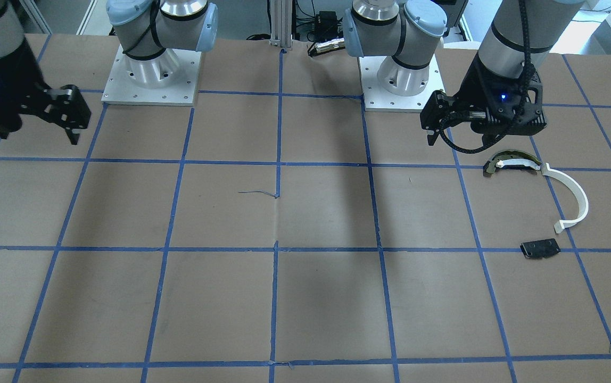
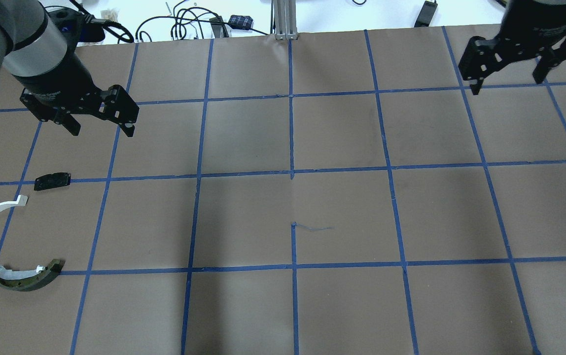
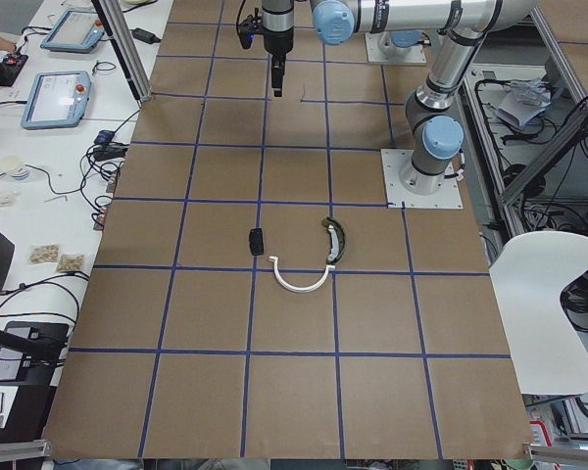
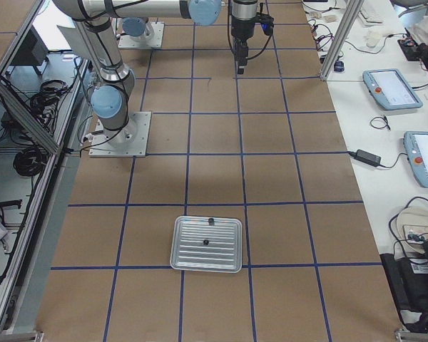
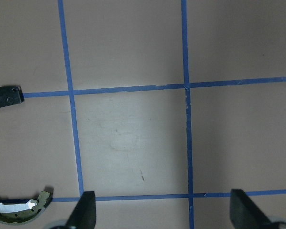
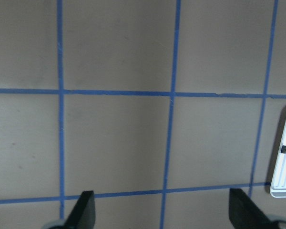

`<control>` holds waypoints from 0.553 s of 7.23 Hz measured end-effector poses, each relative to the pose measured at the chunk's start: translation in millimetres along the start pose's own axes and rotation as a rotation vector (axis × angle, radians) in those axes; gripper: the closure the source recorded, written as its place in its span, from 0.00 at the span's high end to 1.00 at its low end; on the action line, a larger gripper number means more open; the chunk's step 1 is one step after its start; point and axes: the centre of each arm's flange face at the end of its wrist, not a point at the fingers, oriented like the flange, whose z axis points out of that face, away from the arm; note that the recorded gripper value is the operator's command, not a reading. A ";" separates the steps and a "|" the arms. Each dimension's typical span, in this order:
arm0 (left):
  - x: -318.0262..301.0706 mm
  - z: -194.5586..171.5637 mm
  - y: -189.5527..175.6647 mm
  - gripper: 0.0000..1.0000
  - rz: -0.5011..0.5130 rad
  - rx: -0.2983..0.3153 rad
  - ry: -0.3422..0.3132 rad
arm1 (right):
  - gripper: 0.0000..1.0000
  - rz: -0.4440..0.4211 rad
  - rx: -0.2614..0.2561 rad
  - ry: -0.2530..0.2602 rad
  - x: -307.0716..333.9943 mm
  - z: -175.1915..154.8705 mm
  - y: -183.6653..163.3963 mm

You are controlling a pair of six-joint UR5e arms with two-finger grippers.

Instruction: Place bearing gear from tray to pile

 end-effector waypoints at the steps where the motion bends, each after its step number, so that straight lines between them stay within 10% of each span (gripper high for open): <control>1: 0.7 -0.4 0.2 1.00 0.001 0.001 0.002 | 1.00 -0.053 -0.034 0.004 42.2 12.1 4.3; 4: 2.3 -1.6 0.5 1.00 0.004 0.005 -0.001 | 1.00 -0.291 -0.081 -0.071 195.3 95.4 36.4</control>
